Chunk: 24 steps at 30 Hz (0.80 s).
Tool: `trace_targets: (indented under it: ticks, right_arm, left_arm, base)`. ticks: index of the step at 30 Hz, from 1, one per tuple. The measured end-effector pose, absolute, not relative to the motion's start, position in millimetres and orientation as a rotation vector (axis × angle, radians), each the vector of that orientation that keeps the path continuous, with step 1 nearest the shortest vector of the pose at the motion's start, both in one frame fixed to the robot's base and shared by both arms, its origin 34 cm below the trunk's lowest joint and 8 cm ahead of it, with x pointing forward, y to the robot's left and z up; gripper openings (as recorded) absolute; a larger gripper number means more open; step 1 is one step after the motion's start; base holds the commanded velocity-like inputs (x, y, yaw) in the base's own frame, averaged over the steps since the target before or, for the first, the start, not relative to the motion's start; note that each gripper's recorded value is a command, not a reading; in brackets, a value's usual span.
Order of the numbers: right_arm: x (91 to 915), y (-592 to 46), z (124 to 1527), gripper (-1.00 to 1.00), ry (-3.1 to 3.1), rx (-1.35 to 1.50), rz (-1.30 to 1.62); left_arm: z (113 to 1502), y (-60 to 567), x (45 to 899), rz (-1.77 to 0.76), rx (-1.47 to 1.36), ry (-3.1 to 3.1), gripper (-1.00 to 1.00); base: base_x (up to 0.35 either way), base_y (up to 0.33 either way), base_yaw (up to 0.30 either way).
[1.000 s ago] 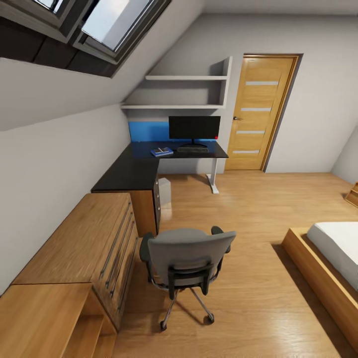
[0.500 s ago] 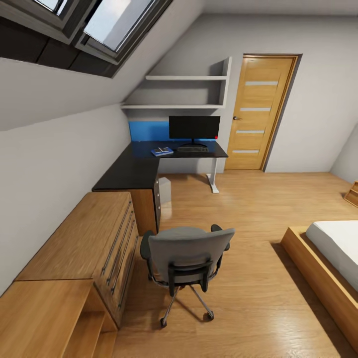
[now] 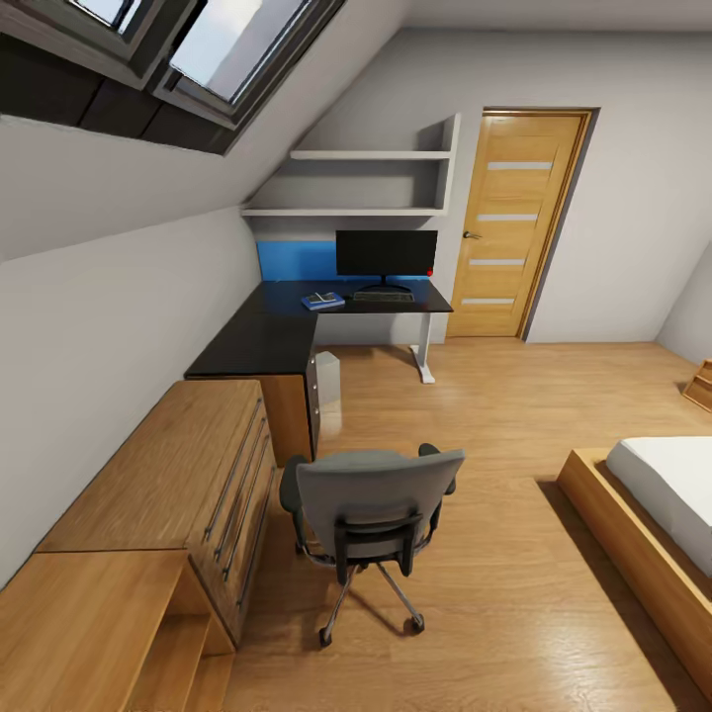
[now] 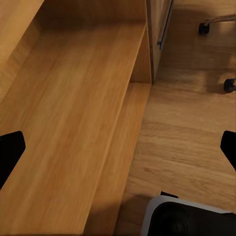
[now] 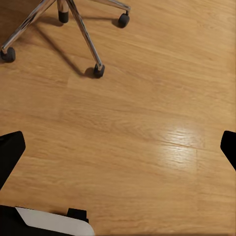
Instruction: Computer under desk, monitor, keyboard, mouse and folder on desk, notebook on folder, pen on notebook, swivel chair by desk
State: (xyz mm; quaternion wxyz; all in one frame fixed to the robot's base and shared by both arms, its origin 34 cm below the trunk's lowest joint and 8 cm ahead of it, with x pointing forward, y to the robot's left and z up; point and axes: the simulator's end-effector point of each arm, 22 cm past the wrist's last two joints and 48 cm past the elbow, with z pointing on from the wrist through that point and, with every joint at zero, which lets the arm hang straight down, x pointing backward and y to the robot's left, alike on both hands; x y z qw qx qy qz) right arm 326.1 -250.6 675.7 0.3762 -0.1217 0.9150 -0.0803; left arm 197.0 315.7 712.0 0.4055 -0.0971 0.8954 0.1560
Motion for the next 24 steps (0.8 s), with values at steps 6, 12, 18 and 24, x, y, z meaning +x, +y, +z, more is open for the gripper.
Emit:
trace_targets:
  ticks: [6,12,18,24]
  right_arm:
    - [326.0,-250.6,675.7,1.00,2.341,-0.311,-0.205]
    - [326.0,-250.6,675.7,1.00,2.341,-0.312,-0.206]
    - [326.0,-250.6,675.7,1.00,2.341,-0.311,-0.206]
    - [326.0,-250.6,675.7,1.00,2.341,-0.311,-0.206]
  left_arm:
    - [712.1,315.9,196.9,0.395,-0.245,2.259,1.00]
    - [712.1,315.9,196.8,0.395,-0.246,2.259,1.00]
    - [712.1,315.9,196.9,0.395,-0.246,2.259,1.00]
    - [712.1,315.9,196.9,0.395,-0.246,2.259,1.00]
  base:
    - [-0.020,0.000,0.000]
    - [-0.004,0.048,0.000]
    - [-0.001,0.064,0.000]
    - [0.000,0.015,0.000]
